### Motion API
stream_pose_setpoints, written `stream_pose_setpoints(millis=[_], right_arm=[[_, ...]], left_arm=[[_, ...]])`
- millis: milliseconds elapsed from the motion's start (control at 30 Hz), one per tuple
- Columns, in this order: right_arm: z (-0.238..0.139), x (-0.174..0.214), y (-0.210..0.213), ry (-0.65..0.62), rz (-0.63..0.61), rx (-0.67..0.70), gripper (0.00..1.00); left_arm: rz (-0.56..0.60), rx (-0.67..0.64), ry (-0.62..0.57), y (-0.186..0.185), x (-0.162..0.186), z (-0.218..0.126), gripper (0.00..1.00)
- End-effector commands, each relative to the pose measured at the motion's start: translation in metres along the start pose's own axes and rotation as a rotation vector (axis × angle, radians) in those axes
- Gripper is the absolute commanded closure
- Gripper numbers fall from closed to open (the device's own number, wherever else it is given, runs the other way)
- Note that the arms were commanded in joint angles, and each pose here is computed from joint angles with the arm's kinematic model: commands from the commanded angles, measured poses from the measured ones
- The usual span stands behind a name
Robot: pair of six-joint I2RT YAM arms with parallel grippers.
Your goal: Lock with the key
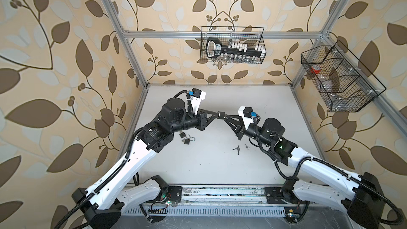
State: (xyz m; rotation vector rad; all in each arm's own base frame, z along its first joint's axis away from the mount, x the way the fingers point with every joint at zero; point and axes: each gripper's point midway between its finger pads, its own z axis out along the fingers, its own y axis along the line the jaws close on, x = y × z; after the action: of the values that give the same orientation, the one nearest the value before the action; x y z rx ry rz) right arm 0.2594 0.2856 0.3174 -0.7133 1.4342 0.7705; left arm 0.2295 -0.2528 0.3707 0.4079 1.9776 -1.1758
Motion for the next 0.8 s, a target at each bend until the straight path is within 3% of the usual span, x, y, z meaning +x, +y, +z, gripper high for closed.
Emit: stream_pose_setpoints(millis=[0,300,533,767], right_arm=[[0.002,-0.020,0.000,-0.050,-0.002,0.007,0.83],[-0.001,-0.017,-0.004,-0.036,0.000,0.032,1.00],[-0.003,0.001,-0.029,0.022,0.049,0.165,1.00],[-0.007,0.010,-0.039,0.046,0.097,0.181,1.00]], left_arm=[[0.023,0.042,-0.064,-0.012,-0.013,-0.009,1.00],[0.026,0.037,-0.064,-0.011,-0.013,-0.010,1.00],[0.045,0.028,-0.097,-0.013,-0.016,-0.017,1.00],[0.049,0.013,-0.104,-0.011,-0.017,-0.019,1.00]])
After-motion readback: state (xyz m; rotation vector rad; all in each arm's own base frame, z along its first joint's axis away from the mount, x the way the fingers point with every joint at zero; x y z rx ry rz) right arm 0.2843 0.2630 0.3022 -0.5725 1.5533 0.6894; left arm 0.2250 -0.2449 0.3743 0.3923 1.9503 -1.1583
